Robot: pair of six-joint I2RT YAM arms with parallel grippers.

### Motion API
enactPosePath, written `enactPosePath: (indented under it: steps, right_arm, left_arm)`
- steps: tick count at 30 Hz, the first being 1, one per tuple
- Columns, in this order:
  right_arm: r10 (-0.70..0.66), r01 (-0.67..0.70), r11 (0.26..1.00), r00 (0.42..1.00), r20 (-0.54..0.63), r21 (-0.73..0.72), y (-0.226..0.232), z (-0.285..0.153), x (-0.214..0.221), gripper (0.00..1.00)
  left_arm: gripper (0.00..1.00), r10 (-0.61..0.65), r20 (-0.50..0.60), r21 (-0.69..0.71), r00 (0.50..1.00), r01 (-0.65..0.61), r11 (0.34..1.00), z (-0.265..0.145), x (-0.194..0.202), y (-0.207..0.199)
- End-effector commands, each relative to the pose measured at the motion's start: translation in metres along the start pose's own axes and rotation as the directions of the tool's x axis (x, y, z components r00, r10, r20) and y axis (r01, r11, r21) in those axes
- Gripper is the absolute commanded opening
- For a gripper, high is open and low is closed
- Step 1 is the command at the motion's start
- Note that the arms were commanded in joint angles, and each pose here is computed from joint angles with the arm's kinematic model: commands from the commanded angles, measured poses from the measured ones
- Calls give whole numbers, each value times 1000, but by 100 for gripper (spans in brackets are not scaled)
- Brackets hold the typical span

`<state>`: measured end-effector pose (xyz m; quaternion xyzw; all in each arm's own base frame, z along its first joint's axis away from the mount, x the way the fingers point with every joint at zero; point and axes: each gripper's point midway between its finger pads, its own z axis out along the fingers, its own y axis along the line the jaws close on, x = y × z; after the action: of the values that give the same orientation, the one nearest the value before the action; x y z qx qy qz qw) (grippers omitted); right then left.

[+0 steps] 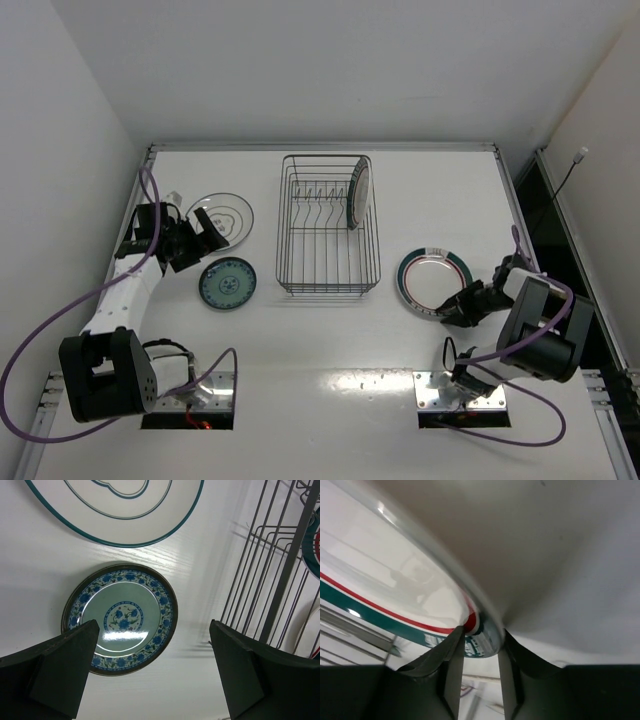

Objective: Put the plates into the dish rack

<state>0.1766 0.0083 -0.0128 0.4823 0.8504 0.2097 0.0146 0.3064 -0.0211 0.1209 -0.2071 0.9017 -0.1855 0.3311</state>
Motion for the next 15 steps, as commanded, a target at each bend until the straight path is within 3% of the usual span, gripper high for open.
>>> enactPosePath:
  steps: [1,5,11,15]
  right_arm:
    - [21,-17,997,998,63,-73,15,7,-19,26]
    - [32,-28,997,998,54,-79,17,11,-23,0]
    - [-45,76,984,980,191,-160,61,-24,-60,0]
    - [-114,236,938,903,415,-256,124,-91,-99,0]
  left_arm:
    - [91,26,41,13,999,-27,1000,-4,-6,-5]
    - [91,29,45,24,999,-30,999,-4,-8,-7]
    - [91,26,37,21,999,-27,999,-2,-4,-5]
    - [91,16,34,20,999,-17,1000,-1,-2,-4]
